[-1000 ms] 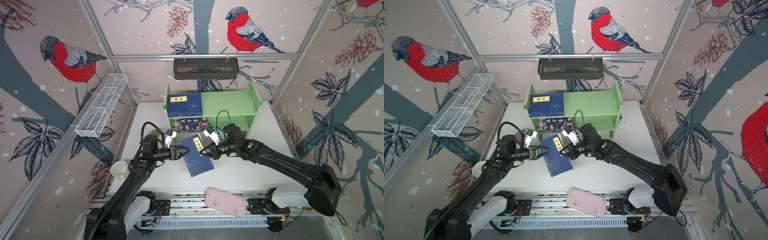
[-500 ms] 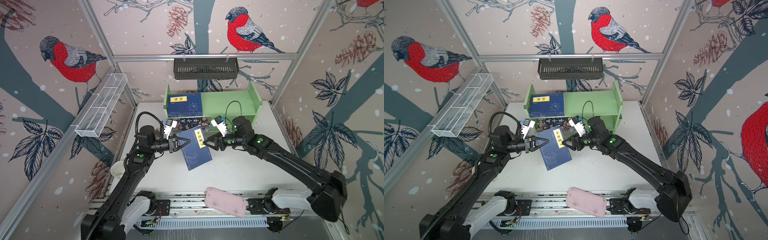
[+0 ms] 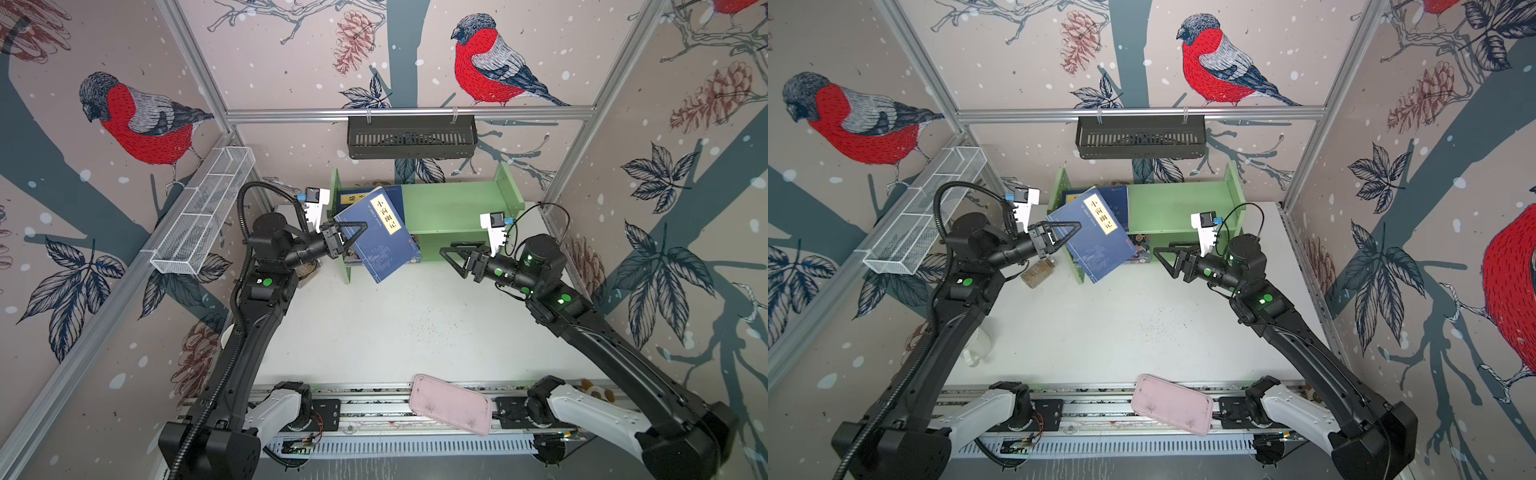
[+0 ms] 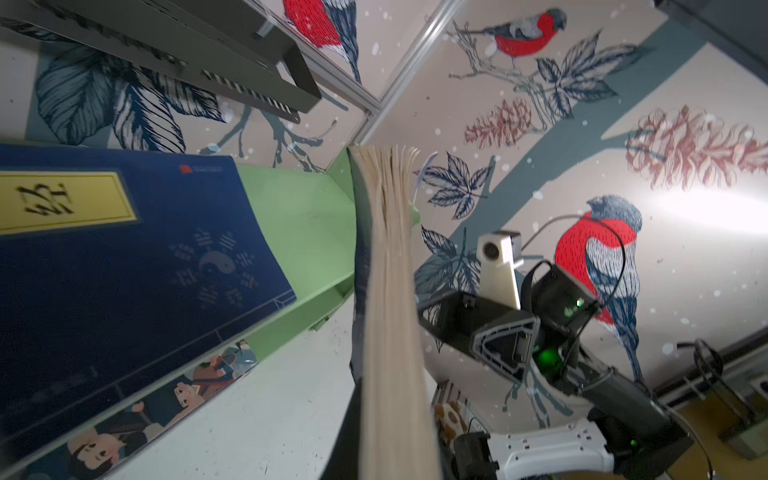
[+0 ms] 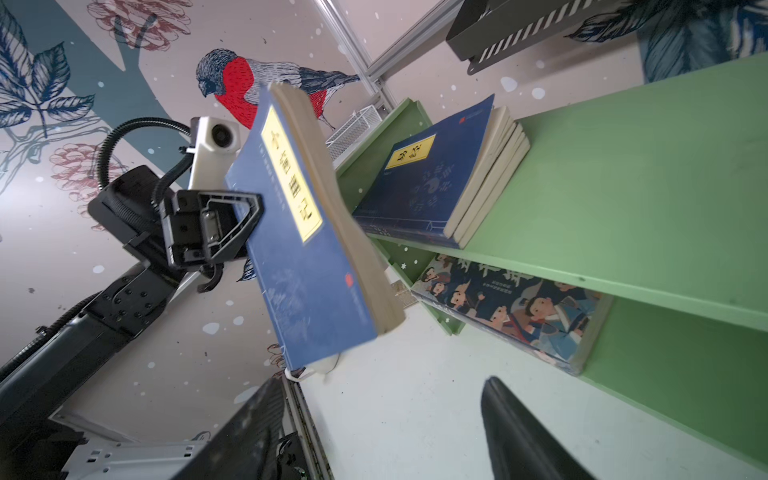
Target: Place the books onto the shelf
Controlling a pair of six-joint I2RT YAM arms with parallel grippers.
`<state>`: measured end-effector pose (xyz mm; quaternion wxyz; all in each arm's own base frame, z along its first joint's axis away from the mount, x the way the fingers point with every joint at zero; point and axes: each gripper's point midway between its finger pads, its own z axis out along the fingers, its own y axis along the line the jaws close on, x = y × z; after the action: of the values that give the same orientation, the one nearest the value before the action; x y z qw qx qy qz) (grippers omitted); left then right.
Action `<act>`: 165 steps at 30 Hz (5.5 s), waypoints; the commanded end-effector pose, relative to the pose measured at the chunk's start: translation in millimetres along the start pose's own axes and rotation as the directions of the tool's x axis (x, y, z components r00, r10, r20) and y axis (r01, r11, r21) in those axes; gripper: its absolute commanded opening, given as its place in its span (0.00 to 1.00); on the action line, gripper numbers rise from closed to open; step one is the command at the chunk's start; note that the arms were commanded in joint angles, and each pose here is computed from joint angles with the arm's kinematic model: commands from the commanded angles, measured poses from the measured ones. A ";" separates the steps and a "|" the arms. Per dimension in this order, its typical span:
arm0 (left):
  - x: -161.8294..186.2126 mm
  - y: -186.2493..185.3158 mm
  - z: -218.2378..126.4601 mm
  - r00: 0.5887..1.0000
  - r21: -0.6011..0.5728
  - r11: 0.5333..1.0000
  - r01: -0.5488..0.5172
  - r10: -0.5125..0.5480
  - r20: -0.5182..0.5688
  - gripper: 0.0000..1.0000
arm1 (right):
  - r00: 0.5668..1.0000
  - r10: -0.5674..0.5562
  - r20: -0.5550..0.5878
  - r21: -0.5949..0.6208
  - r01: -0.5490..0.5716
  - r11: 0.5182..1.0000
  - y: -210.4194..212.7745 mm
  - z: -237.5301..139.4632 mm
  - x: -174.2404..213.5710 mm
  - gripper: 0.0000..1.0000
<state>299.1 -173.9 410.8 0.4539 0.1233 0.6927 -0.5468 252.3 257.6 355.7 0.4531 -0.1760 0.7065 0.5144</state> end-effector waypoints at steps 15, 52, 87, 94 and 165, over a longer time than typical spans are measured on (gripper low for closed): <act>-41.3 -16.8 -8.1 0.965 0.189 0.970 0.151 -0.186 0.185 0.00 | 0.995 0.102 -0.001 -0.208 -0.100 0.973 40.4 77.6 15.3 0.73; -2.0 -9.9 -13.3 0.995 0.112 0.992 0.055 -0.064 0.076 0.51 | 0.980 -0.071 -0.184 -0.402 -0.009 0.915 56.9 78.7 -18.9 0.12; -17.0 -16.1 -15.2 0.982 0.183 0.976 0.117 -0.142 0.128 0.00 | 0.983 0.010 -0.181 -0.426 -0.087 0.900 40.0 73.7 -35.8 0.42; -20.0 -14.3 -16.9 0.971 0.213 0.967 0.142 -0.179 0.161 0.00 | 0.985 0.066 -0.160 -0.442 -0.131 0.888 39.1 79.1 -37.2 0.39; -41.8 4.8 -33.6 0.973 -0.198 0.967 -0.159 0.188 0.134 0.58 | 0.869 0.261 -0.420 -0.206 -0.371 0.905 -64.8 138.1 -45.5 0.37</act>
<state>310.7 -128.5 430.8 0.5424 0.0796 0.7045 -0.4506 381.3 344.7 343.9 0.1647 -0.2128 0.7201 0.6396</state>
